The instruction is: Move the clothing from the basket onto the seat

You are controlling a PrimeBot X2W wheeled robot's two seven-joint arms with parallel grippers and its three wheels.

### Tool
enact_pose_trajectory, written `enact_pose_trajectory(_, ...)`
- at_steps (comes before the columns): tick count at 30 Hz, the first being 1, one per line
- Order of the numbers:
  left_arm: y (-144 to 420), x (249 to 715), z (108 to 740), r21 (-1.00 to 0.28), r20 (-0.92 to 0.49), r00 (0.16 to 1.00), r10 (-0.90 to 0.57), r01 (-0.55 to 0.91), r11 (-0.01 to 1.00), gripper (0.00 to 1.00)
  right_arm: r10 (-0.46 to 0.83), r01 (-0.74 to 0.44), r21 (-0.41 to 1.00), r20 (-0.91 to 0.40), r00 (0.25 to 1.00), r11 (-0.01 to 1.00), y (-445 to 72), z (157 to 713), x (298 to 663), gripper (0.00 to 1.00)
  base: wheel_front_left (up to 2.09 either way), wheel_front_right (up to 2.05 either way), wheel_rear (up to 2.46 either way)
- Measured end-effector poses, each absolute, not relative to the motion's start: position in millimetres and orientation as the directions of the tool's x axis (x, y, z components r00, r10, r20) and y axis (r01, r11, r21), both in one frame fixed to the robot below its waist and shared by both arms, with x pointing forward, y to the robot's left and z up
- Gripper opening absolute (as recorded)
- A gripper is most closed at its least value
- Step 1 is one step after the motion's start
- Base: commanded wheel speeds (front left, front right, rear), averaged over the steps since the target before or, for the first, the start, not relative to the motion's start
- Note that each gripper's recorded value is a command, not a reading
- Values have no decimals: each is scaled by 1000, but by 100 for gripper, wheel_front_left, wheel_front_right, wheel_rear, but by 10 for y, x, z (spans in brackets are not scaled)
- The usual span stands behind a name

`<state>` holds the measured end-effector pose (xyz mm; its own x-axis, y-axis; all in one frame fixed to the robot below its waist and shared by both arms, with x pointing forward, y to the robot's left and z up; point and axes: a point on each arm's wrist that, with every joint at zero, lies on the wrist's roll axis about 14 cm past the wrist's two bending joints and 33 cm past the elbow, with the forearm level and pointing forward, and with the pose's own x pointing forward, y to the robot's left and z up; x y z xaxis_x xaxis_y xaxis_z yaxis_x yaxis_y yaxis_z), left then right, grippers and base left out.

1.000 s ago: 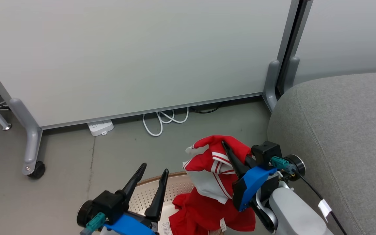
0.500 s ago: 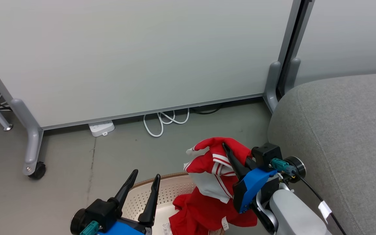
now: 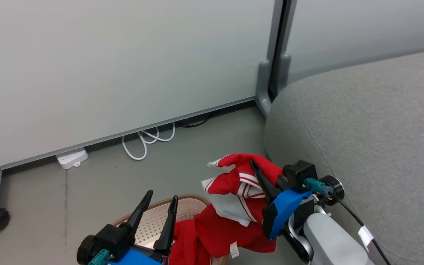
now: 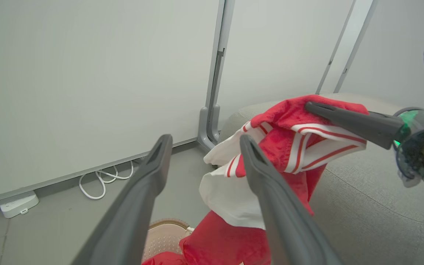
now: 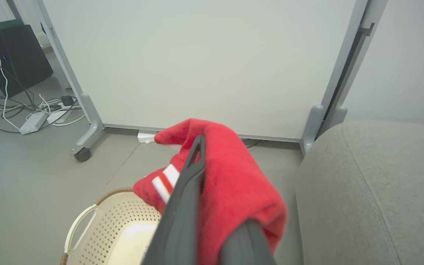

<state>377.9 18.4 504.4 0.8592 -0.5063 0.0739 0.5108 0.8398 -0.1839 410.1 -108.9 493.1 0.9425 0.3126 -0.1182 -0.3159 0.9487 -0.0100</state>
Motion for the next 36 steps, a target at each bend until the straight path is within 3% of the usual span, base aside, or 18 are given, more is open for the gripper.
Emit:
enact_pose_trajectory(22, -1029, 3651, 5029, -197, 77, 630, -772, 769, 608, 100, -32, 29, -25, -143, 989, 999, -2311, 4859, 3532, 0, 0, 0, 0)
enact_pose_trajectory(36, -1045, 3710, 4949, -214, 65, 629, -775, 767, 605, 100, -64, 62, -17, -143, 988, 998, -2443, 4916, 3682, 0, 0, 0, 0)
